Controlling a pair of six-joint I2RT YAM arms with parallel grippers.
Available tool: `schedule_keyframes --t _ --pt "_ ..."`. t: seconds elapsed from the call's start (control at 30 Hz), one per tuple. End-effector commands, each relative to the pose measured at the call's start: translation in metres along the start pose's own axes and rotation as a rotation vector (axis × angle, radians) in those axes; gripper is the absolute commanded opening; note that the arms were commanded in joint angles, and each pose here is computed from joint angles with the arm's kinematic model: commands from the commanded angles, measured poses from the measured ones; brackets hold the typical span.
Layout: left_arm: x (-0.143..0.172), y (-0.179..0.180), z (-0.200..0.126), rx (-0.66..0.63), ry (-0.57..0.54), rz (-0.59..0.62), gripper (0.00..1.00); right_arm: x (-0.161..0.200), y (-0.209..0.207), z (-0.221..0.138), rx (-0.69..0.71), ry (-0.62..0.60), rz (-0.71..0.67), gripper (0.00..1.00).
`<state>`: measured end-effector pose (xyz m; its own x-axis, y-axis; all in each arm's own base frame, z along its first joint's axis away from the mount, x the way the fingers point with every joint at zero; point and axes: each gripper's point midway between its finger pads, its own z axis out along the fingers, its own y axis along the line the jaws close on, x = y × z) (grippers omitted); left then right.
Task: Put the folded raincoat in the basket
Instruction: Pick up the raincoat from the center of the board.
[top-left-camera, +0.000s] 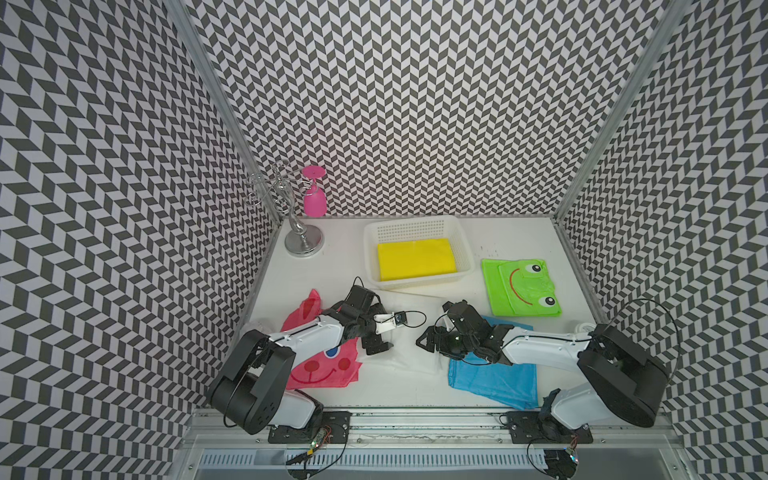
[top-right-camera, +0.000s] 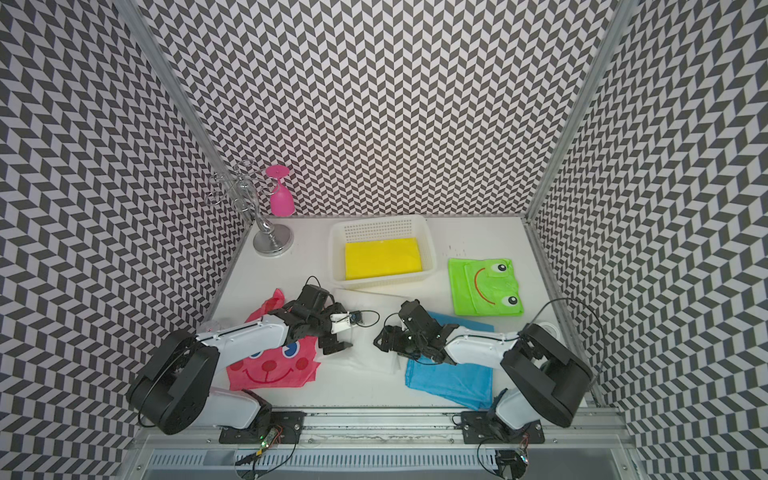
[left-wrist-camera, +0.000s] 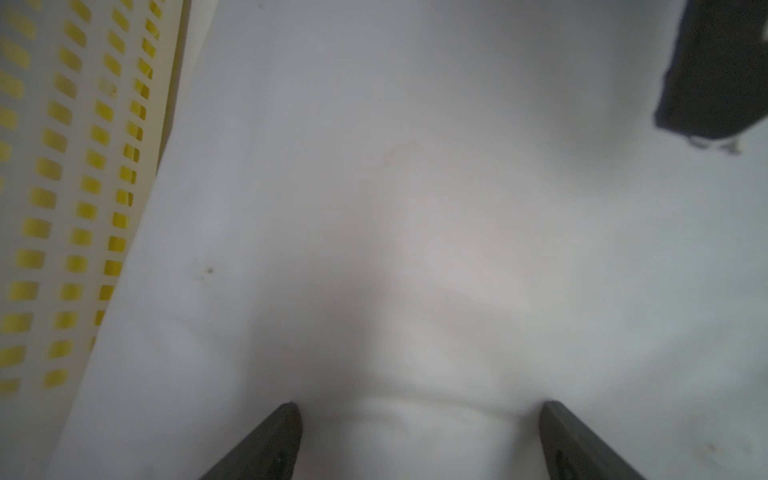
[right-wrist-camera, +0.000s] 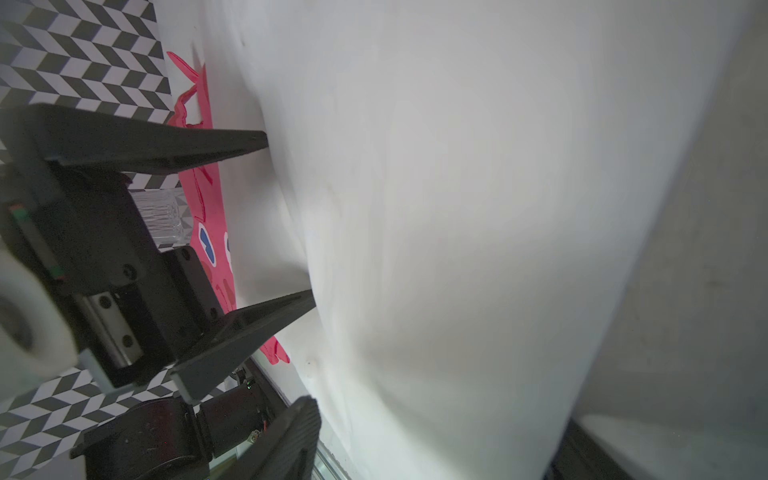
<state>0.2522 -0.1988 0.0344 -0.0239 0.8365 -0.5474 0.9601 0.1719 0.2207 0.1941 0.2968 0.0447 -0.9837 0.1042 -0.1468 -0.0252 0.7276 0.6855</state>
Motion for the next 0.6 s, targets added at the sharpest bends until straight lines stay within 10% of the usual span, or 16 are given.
schedule_keyframes --t 0.0,0.07,0.57 --pt "0.018 -0.007 0.008 0.006 0.067 -0.037 0.93 0.015 -0.023 -0.009 0.069 0.027 0.033 0.81" --pt "0.023 -0.010 0.012 0.004 0.098 -0.024 0.92 0.022 -0.028 -0.012 0.077 0.033 0.236 0.61" --pt "0.028 -0.019 0.015 0.019 0.120 -0.028 0.92 0.029 -0.018 -0.011 0.020 0.072 0.244 0.61"
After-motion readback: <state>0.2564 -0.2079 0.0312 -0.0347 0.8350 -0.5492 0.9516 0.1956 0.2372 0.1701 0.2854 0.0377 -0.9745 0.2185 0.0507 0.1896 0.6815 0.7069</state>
